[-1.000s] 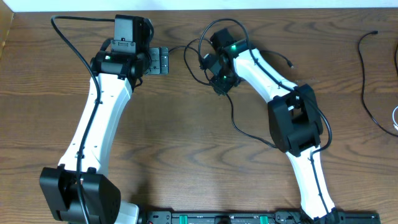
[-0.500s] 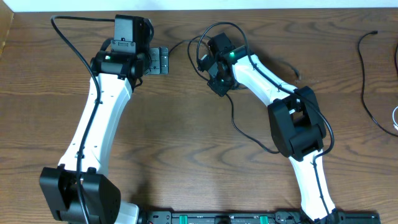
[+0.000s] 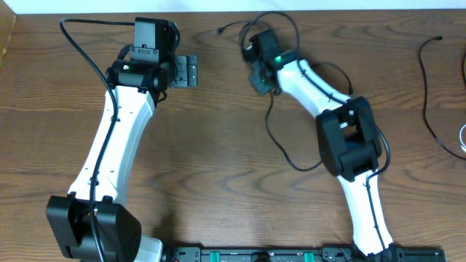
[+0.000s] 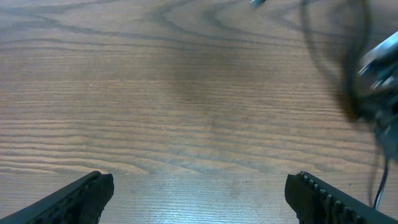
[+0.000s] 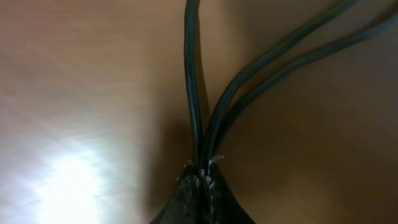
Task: Untangle cables
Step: 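Lift and pull the black cable toward the back right corner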
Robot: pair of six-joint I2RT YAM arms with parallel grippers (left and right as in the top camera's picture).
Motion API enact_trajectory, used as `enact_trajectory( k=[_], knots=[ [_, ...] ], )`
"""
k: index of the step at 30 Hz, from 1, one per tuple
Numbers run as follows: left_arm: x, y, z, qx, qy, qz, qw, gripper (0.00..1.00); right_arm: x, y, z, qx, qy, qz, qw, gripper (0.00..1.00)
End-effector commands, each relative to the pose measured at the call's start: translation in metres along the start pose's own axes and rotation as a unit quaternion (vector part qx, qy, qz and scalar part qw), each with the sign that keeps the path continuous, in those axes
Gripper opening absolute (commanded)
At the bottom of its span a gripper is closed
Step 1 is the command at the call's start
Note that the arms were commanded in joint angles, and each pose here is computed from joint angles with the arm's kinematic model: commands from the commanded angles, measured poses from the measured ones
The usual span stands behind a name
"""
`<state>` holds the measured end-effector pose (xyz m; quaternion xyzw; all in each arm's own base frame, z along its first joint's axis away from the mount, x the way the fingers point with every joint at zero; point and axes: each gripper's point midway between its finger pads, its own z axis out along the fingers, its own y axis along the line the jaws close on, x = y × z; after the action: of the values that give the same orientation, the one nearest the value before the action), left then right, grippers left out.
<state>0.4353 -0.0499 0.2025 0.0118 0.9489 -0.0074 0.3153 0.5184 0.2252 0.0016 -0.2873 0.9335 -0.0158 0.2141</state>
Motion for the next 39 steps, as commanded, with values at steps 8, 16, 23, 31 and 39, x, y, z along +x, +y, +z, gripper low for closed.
enact_trajectory(
  k=[8,16,23,31,39],
  knots=[
    [0.002,0.001,0.002,-0.003,0.004,-0.001,1.000,0.93,0.036,-0.192,0.004,0.174,0.037,0.101,0.979,0.01],
    [0.002,0.001,0.002,-0.003,0.004,-0.001,1.000,0.93,-0.006,-0.293,-0.073,0.267,-0.051,0.130,0.954,0.01],
    [0.002,0.001,0.002,-0.003,0.004,-0.001,1.000,0.93,-0.056,-0.331,-0.135,0.317,-0.159,0.138,0.925,0.01],
    [0.002,0.001,0.002,-0.003,0.004,-0.001,1.000,0.93,-0.126,-0.329,-0.189,0.382,-0.251,-0.008,0.889,0.01],
    [0.002,0.001,0.002,-0.003,0.004,-0.001,1.000,0.93,-0.166,-0.265,-0.175,0.290,-0.296,-0.227,0.881,0.15]
  ],
)
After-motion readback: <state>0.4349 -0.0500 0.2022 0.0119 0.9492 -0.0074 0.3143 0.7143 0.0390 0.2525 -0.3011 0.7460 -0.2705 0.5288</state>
